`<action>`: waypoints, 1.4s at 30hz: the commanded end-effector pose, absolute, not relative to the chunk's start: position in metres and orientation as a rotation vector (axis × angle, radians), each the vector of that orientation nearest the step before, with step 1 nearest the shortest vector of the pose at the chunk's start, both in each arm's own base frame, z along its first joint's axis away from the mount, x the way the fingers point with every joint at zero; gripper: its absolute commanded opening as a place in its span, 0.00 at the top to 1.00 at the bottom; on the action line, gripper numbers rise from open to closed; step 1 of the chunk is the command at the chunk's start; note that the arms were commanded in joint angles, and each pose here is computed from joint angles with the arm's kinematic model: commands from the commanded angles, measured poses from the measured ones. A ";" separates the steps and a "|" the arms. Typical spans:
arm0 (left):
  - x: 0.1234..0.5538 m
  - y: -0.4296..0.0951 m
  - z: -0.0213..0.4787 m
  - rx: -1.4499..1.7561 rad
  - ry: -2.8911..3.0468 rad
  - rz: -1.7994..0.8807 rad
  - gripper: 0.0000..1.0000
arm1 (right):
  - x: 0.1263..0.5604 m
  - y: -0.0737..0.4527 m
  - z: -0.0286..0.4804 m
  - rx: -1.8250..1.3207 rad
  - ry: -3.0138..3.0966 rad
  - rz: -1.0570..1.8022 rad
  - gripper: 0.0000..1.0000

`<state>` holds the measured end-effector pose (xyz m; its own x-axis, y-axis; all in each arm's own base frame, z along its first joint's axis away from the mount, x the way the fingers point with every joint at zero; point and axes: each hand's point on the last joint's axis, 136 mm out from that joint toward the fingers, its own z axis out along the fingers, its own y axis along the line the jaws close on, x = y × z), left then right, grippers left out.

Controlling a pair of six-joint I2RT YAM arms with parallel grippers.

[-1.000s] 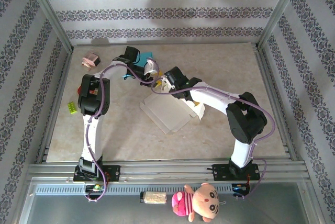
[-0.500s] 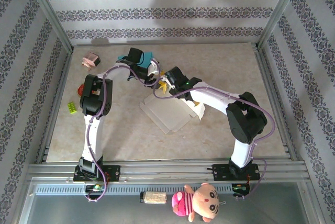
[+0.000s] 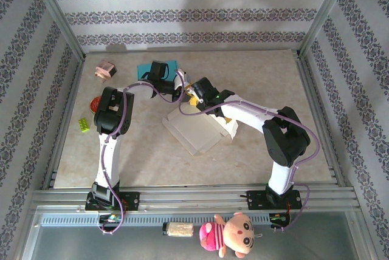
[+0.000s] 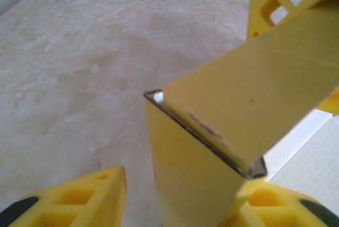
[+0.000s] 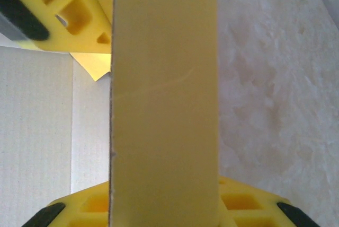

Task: Fold the paper box

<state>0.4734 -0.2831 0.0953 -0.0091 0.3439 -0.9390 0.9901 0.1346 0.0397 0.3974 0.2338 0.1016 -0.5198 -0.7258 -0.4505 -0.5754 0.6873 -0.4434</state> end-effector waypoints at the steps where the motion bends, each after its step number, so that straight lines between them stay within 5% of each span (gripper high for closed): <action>1: 0.488 -0.296 0.098 1.291 1.534 -0.796 0.60 | 0.369 0.235 0.070 -1.121 2.361 -0.280 0.69; 11: 0.486 -0.295 0.075 1.321 1.632 -0.557 0.68 | 0.369 0.237 0.072 -1.128 2.352 -0.280 0.69; 20: 0.503 -0.289 0.074 1.213 1.718 -0.472 0.97 | 0.365 0.243 0.079 -1.086 2.357 -0.217 0.59; 32: 0.497 -0.294 0.072 1.264 1.684 -0.471 1.00 | 0.327 0.260 0.148 -0.817 2.410 0.503 0.18; 42: 0.493 -0.297 0.075 1.265 1.681 -0.512 1.00 | 0.354 0.234 0.185 -0.439 2.387 0.813 0.19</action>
